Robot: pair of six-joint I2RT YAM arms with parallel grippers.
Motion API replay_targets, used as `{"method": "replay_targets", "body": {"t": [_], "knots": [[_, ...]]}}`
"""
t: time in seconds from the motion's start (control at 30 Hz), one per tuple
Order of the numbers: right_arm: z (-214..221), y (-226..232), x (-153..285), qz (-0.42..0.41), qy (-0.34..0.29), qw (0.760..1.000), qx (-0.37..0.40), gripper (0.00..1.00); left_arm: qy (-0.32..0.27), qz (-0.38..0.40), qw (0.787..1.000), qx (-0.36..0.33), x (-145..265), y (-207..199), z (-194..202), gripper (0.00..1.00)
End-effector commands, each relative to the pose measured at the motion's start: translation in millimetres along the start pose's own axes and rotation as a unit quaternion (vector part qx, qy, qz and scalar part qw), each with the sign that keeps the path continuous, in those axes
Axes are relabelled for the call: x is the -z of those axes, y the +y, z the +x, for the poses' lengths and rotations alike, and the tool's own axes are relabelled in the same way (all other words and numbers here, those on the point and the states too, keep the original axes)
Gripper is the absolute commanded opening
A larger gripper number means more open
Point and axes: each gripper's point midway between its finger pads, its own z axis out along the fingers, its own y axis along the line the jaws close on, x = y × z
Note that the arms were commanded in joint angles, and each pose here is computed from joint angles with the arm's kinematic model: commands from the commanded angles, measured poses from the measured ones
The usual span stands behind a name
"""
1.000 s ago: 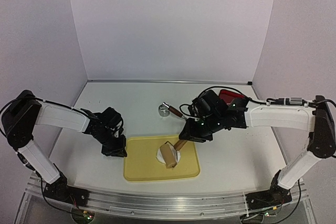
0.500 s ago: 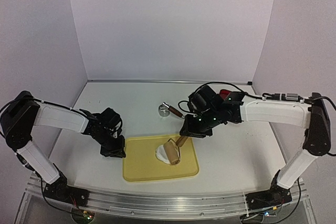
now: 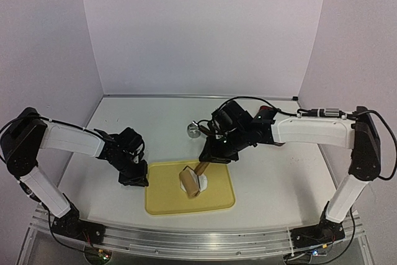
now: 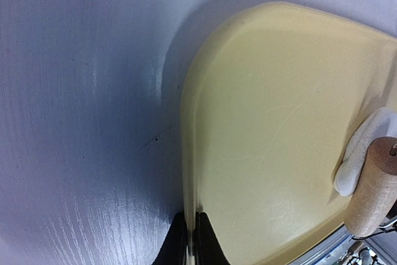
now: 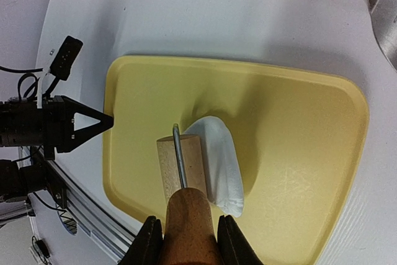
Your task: Roll out the dumpling wrappers from the dough
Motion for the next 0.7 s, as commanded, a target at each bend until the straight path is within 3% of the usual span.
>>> {"method": "replay_targets", "body": {"t": [0.0,0.33,0.67], "knots": [[53.4,-89.6,-38.5,0.17,0.084,0.982,0.014,0.0,0.011,-0.002,1.0,-0.014,-8.0,0.8,4.6,0.0],[55.4,-112.3,-29.9,0.228,0.085,0.97,0.002,0.0,0.011,-0.008,1.0,-0.009,-8.4,5.5,6.6,0.0],[56.9,-163.3,14.9,0.26,0.074,0.962,-0.039,0.0,0.004,-0.016,1.0,-0.003,-5.0,10.9,5.8,0.0]]}}
